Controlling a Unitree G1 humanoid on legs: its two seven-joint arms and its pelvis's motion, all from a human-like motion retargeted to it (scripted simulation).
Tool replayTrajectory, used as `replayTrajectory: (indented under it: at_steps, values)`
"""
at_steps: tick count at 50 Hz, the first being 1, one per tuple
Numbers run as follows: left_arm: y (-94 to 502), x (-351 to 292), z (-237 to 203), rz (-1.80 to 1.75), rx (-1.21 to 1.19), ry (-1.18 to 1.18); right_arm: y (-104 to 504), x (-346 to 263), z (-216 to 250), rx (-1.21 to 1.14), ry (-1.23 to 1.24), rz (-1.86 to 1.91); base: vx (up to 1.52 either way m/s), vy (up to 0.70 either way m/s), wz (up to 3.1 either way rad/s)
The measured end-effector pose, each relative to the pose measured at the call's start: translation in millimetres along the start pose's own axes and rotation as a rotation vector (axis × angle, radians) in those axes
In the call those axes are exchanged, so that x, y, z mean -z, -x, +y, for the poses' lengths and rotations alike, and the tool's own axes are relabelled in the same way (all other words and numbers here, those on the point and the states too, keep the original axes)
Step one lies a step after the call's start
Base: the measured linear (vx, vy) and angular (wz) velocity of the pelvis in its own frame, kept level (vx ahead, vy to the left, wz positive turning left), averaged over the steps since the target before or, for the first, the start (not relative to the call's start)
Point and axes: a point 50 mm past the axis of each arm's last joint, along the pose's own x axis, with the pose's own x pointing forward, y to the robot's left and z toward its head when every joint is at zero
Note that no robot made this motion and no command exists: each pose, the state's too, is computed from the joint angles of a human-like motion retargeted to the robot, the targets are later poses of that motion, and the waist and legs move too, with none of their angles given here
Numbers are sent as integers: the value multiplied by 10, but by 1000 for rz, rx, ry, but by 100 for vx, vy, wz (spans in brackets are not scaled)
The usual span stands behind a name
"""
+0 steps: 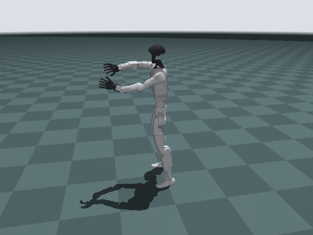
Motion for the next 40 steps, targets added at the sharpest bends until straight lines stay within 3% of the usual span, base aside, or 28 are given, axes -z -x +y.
replayTrajectory:
  at_steps: [24,32,40]
  values:
    - [24,47,-5,22,-18,8,54,123,-39,62,12,56,0,0,0]
    - [21,78,50,34,-11,-3,259,21,246,-91,-289,305,0,0,0]
    - [-104,-160,290,-83,-30,-10,721,-661,576,-294,-661,372,0,0,0]
